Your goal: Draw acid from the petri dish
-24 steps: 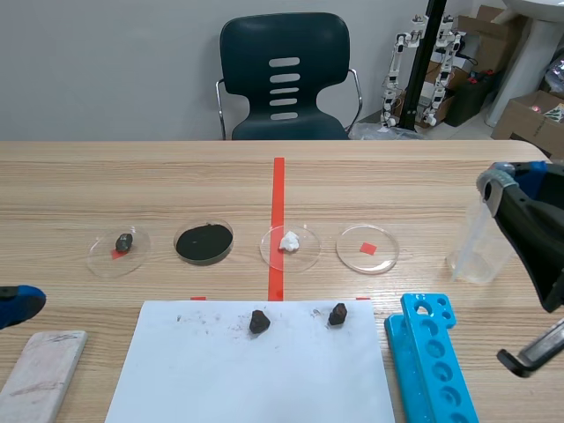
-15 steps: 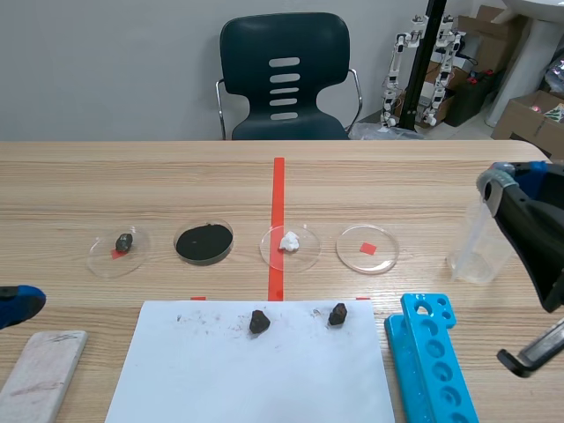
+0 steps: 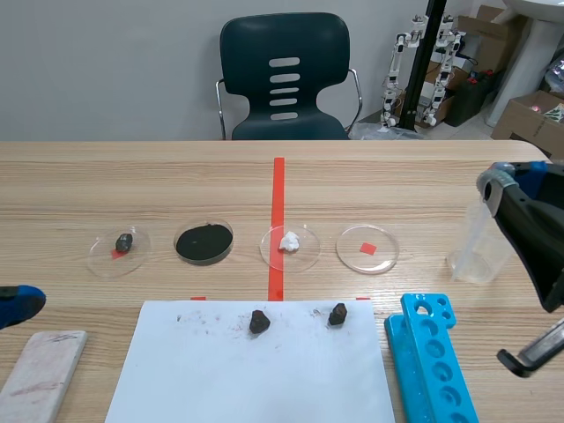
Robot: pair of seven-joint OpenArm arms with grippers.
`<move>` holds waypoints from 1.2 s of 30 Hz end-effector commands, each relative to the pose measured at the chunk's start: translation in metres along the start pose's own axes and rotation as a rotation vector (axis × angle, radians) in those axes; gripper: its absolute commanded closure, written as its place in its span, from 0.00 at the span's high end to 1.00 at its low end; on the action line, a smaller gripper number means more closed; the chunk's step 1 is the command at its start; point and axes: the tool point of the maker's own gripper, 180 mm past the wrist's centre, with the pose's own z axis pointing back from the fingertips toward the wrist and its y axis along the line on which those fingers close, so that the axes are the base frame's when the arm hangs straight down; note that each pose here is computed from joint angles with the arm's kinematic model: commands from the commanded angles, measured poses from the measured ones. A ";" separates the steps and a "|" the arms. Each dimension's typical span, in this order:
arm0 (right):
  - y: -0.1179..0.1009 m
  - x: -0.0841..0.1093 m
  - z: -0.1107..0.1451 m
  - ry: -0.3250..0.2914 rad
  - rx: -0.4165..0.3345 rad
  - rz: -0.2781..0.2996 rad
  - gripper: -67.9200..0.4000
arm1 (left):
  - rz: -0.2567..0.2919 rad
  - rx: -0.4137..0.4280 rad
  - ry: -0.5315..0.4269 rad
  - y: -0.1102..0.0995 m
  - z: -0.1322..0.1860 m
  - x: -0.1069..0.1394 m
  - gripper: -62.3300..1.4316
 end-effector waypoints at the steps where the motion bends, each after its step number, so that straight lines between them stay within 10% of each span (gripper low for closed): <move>1: -0.004 0.010 -0.002 -0.035 0.000 0.012 0.02 | 0.009 0.005 -0.026 0.000 -0.001 0.005 1.00; 25: -0.056 -0.002 -0.062 -0.060 -0.092 0.075 0.02 | 0.009 0.005 -0.026 0.000 -0.001 0.005 1.00; 36: -0.061 -0.040 -0.097 -0.036 -0.084 -0.012 0.02 | 0.009 0.005 -0.026 0.000 -0.001 0.005 1.00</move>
